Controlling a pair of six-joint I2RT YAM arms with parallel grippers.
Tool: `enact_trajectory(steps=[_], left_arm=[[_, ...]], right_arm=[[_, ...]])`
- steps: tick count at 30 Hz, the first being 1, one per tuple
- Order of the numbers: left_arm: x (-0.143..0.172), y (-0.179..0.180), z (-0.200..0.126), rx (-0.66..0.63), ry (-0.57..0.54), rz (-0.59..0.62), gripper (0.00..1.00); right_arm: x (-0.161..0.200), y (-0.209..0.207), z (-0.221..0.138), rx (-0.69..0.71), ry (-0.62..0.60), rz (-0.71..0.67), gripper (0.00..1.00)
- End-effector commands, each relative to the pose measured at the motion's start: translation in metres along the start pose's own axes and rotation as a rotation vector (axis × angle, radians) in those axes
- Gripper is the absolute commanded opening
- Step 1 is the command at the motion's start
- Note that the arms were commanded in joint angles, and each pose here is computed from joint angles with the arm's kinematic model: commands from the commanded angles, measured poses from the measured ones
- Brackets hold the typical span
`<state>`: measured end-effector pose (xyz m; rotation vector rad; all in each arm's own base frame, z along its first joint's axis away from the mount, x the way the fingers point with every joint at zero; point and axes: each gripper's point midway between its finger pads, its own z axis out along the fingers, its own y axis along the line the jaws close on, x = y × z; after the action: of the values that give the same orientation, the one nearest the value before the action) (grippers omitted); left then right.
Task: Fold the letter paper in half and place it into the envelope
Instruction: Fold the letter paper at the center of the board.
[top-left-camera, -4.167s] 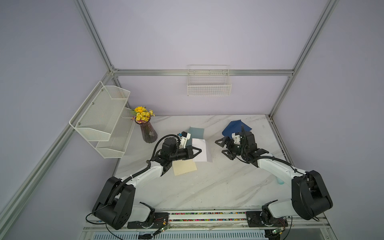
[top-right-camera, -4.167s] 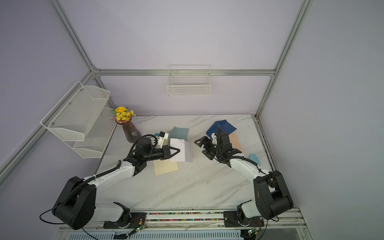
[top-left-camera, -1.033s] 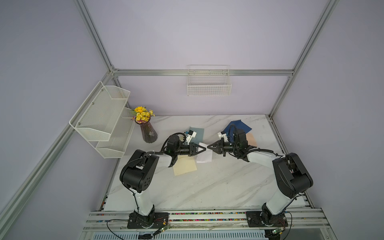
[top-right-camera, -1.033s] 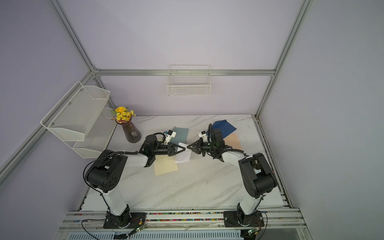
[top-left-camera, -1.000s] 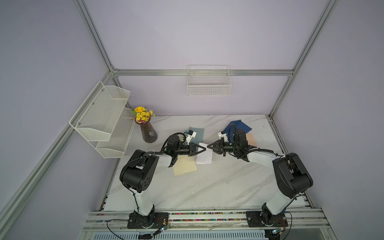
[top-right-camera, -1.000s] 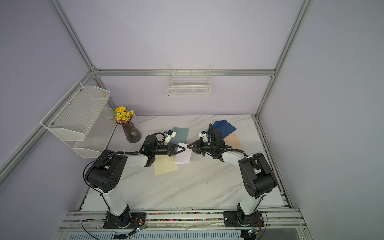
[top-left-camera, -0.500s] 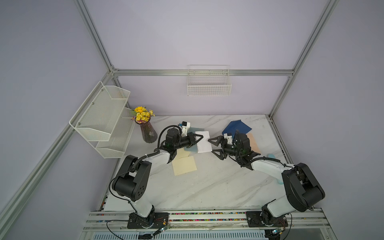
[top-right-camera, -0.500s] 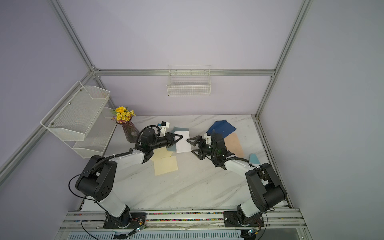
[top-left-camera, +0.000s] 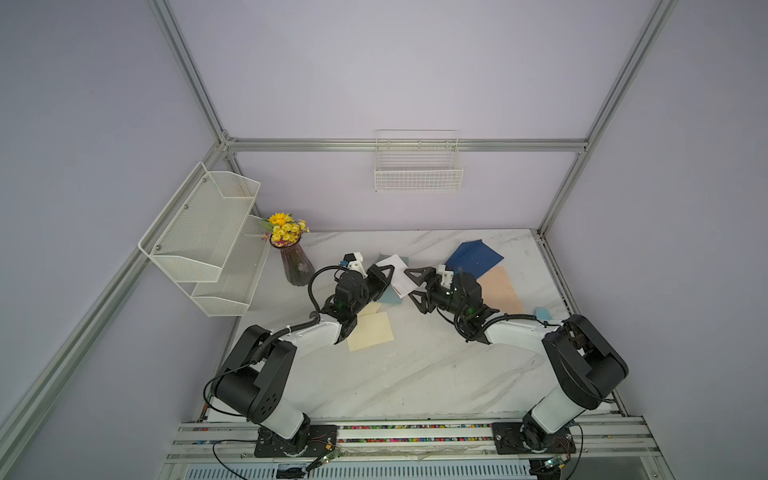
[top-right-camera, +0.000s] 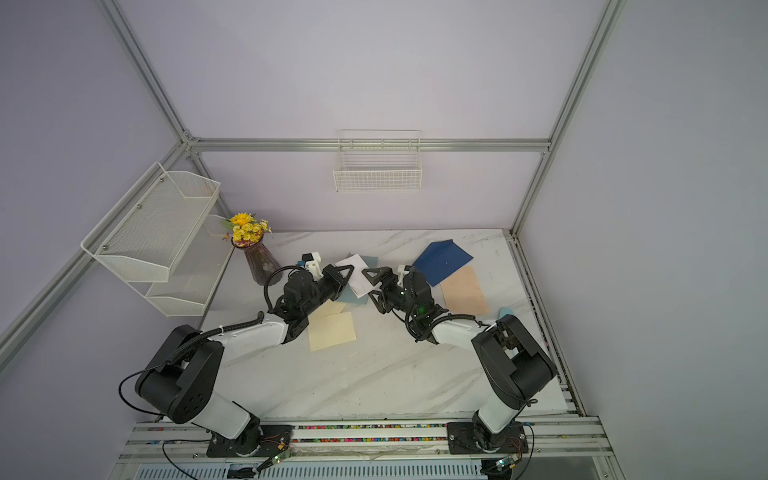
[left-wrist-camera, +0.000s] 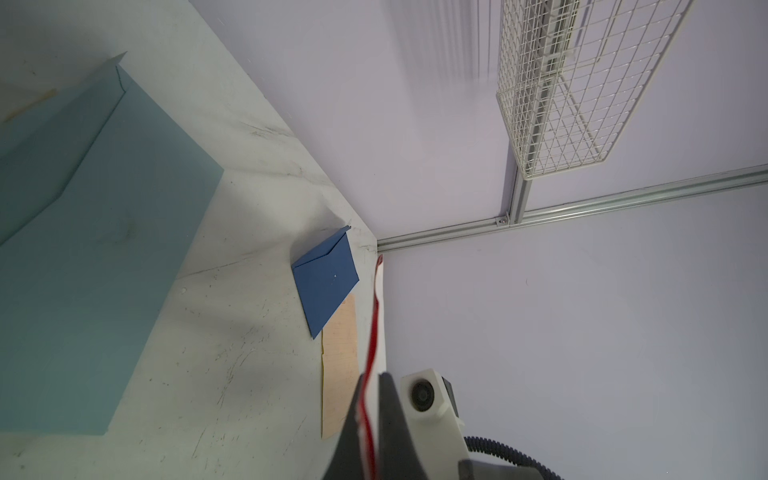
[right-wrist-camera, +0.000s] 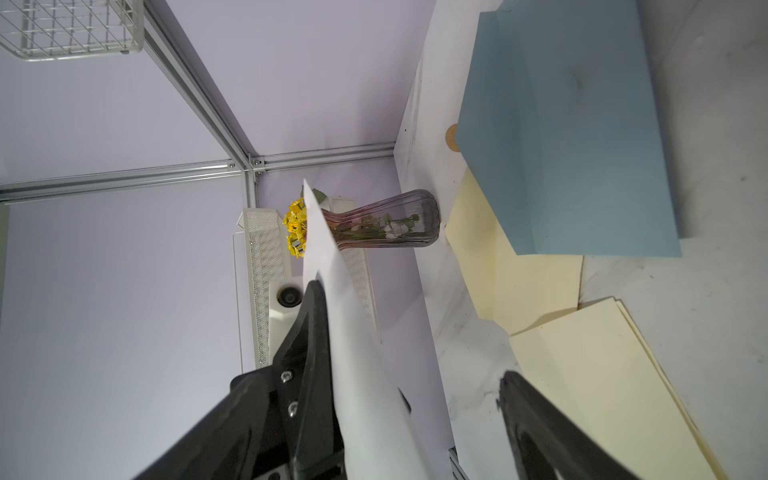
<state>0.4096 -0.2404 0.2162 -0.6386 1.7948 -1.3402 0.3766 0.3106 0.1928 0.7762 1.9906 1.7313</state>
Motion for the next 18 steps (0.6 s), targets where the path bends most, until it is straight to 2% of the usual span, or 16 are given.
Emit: enact_trajectory(steps=[1,4,6,7,9,11,12,15,18], left_arm=[[-0.021,-0.029,-0.01,0.083,-0.131,-0.025,0.0],[-0.015,-0.027,-0.014,0.088,-0.114,-0.028,0.0],[-0.009,-0.03,-0.015,0.108,-0.086,-0.026,0.03],[-0.006,-0.031,-0.016,0.119,-0.072,-0.023,0.15],[-0.001,-0.034,-0.018,0.143,-0.034,-0.005,0.54],[0.005,-0.033,-0.021,0.15,0.006,0.023,0.79],[0.008,-0.032,-0.023,0.153,0.03,0.044,0.86],[0.014,-0.032,-0.027,0.192,0.114,0.119,0.93],[0.022,-0.032,-0.029,0.26,0.222,0.184,0.93]], right_arm=[[0.0,0.023,0.007,-0.085,-0.034,0.023,0.81],[0.0,0.022,0.008,-0.076,-0.041,0.016,0.6],[0.0,0.022,0.007,-0.074,-0.04,0.011,0.39],[0.001,0.022,0.006,-0.07,-0.036,0.011,0.3],[0.004,0.021,0.002,-0.056,-0.021,0.005,0.13],[0.006,0.02,-0.001,-0.035,0.004,-0.012,0.03],[0.009,0.02,-0.003,-0.023,0.024,-0.024,0.0],[0.019,0.02,-0.008,-0.008,0.1,-0.053,0.0],[0.034,0.026,-0.011,-0.019,0.201,-0.086,0.0]])
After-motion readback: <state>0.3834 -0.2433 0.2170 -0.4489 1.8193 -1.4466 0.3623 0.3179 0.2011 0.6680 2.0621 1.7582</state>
